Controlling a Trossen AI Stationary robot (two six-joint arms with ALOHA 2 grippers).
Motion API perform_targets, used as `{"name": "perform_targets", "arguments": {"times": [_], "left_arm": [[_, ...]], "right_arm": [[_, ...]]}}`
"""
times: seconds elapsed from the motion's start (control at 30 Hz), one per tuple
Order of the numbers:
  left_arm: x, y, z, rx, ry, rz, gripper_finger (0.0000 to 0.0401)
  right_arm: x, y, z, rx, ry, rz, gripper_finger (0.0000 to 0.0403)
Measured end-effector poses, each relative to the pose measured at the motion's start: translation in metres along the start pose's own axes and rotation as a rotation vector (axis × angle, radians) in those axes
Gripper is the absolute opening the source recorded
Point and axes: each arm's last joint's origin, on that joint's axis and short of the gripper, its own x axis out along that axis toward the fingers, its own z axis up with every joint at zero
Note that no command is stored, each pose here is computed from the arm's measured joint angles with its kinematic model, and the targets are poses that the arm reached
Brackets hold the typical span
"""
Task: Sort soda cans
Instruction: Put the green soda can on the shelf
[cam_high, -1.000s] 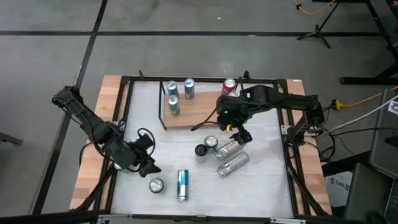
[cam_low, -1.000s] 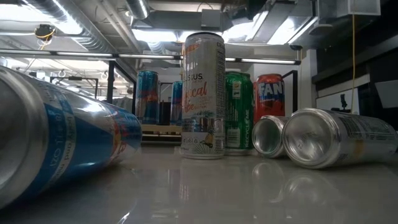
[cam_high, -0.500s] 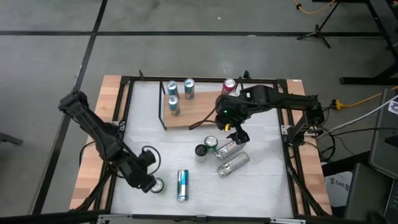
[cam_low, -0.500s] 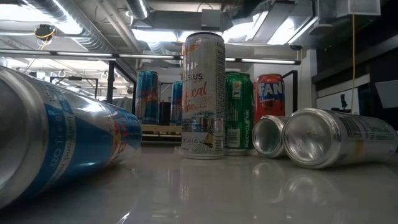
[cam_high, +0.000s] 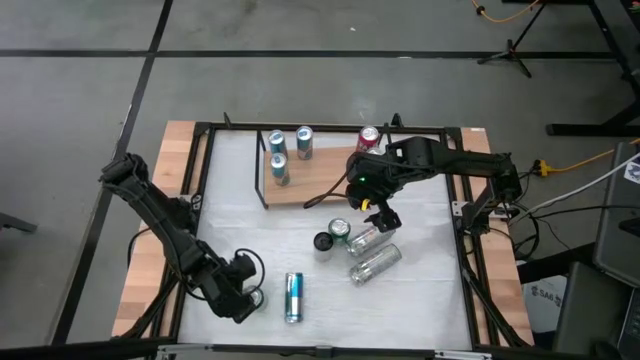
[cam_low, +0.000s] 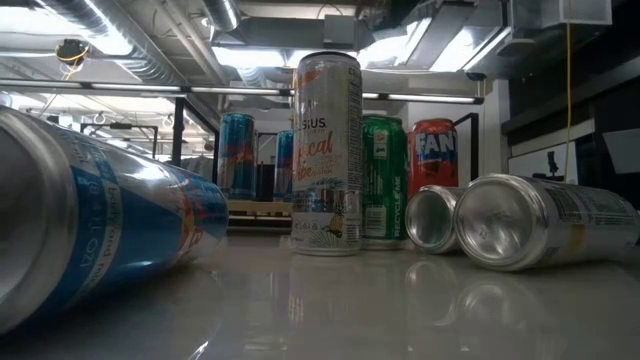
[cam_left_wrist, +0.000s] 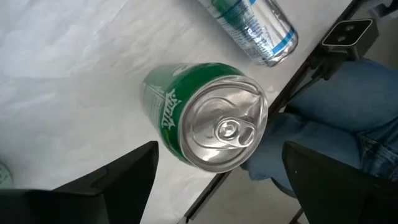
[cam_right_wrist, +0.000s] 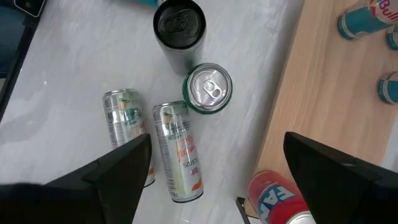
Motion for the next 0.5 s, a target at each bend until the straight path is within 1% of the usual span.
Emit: {"name": "perform_targets", "arguments": {"times": [0.5], "left_arm": [[0.0041,-0.001,0.0013,0.005,-0.042,0.007,0.0335]], "right_arm": [[0.0,-0.0001,0.0002,-0.001,-0.002,-0.001,0.0356]]}}
